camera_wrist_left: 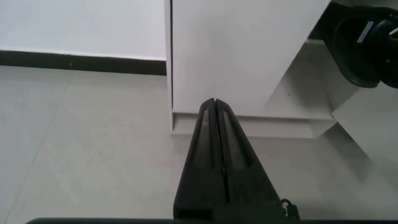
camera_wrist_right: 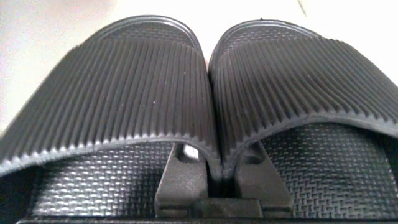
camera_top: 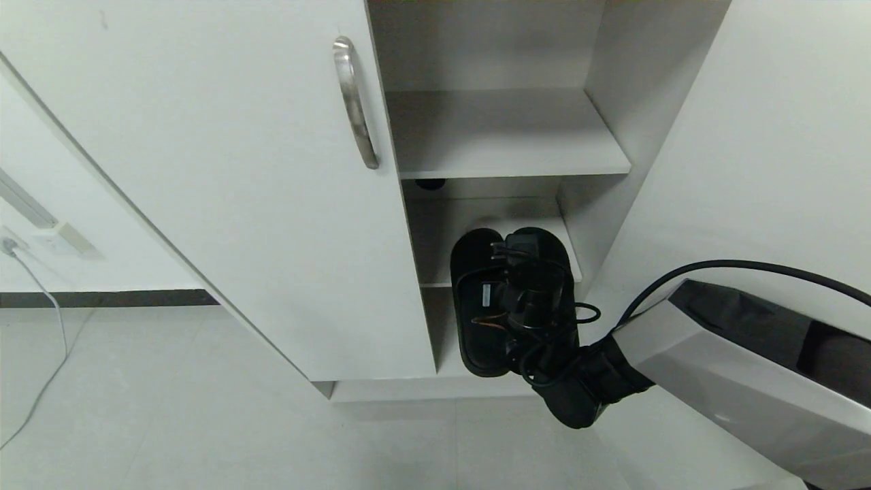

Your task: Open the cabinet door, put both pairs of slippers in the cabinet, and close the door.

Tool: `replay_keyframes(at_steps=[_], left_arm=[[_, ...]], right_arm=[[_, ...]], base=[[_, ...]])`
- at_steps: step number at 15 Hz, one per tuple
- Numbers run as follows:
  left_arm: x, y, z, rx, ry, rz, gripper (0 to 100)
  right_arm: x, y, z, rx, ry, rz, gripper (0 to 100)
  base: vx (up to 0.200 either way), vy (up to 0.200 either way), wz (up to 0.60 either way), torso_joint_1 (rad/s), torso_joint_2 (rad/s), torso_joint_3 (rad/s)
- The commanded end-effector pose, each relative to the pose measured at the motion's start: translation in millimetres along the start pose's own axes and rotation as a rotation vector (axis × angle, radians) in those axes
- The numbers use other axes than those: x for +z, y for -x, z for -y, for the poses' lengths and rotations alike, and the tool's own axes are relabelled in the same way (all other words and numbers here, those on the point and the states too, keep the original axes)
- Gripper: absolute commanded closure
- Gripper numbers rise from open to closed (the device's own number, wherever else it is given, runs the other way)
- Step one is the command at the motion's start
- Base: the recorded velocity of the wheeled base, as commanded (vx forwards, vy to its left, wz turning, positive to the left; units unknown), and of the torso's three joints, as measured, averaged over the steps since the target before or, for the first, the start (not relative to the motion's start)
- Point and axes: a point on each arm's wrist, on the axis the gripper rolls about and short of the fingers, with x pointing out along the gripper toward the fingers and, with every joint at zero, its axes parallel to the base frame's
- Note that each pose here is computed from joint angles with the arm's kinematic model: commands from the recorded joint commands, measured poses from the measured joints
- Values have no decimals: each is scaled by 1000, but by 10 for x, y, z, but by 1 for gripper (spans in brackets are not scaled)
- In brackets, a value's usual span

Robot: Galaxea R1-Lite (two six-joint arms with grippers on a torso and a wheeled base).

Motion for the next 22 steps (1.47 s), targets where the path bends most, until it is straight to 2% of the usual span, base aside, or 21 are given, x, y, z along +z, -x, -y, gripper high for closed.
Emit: replay_keyframes(at_steps=[1,7,16,22], left_arm=[[0,-1,0,2,1,-1,100],[0,-1,-1,3,4,-1,100],[0,-1,-1,3,9,-1,100],[0,-1,-1,3,9,-1,100]], right_arm=[[-20,5,-2,2,8,-7,100],[-127,-254,-59,-16,30,-22,100],[143,-719,-111,-57,30,-18,100],[145,-898,-62,-82,23,-4,100]], base=[[200,0,0,7,2,-2],[0,0,0,0,0,0],[0,0,0,0,0,0],[0,0,0,0,0,0]])
